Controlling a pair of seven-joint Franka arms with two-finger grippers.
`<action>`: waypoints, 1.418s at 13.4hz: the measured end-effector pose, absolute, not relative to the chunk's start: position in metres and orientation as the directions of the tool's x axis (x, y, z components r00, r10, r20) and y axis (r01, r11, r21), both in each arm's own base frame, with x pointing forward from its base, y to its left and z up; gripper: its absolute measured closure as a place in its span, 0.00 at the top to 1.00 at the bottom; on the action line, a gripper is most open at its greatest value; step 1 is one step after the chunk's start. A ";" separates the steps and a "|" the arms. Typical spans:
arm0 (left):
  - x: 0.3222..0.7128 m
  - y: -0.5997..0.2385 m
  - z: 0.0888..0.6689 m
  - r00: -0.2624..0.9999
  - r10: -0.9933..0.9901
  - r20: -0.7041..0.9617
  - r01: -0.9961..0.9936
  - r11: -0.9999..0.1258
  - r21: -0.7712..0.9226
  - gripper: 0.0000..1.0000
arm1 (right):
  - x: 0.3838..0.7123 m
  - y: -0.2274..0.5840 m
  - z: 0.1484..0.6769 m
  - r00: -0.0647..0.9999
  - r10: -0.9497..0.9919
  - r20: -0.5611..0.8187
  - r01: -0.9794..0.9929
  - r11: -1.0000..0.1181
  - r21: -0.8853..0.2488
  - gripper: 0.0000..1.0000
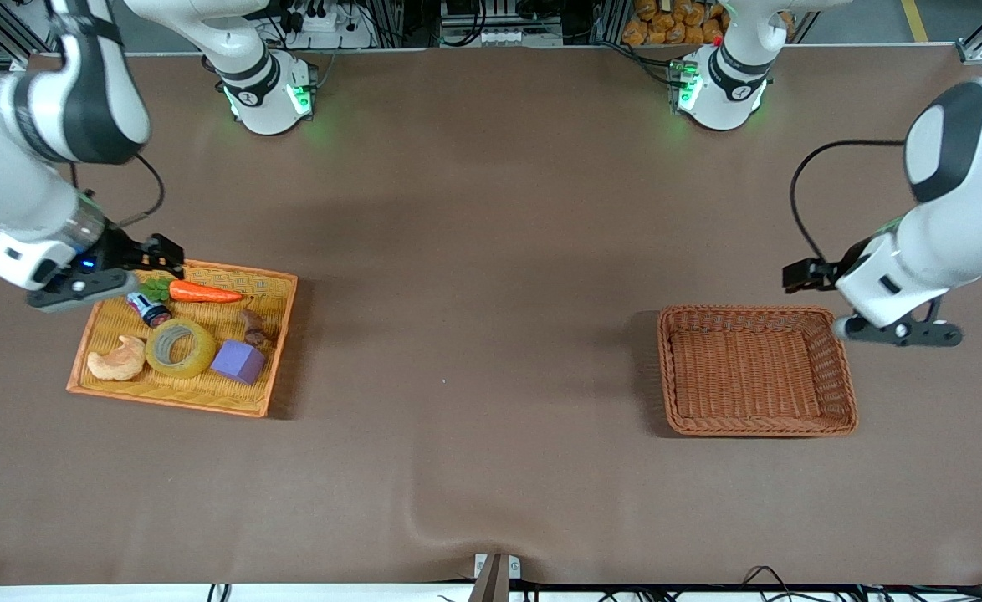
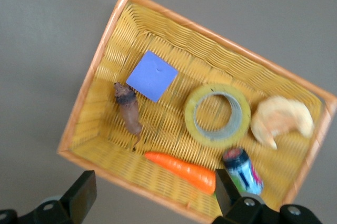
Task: Transfer tape with both arms
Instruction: 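Lower the right gripper onto the yellow tape roll in the tray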
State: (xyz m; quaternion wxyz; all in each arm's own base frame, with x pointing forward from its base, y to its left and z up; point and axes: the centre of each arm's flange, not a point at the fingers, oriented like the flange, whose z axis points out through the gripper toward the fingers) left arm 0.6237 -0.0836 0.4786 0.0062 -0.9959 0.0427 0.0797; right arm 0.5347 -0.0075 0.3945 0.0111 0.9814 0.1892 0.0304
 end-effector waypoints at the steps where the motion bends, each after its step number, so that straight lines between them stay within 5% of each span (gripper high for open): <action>1: 0.628 -0.089 0.468 0.985 -0.069 -0.159 -0.069 -0.998 0.001 1.00 | 0.530 -0.007 0.374 0.910 0.411 0.046 0.410 -0.911 0.033 1.00; 17: 0.629 -0.235 0.361 0.973 0.202 -0.113 0.200 -0.979 -0.029 1.00 | 0.562 -0.060 0.221 0.796 0.606 -0.020 0.606 -0.794 0.059 1.00; 19: 0.636 -0.236 0.374 0.961 0.261 -0.088 0.260 -0.965 -0.015 1.00 | 0.564 -0.062 0.209 0.795 0.607 -0.018 0.607 -0.792 0.065 0.86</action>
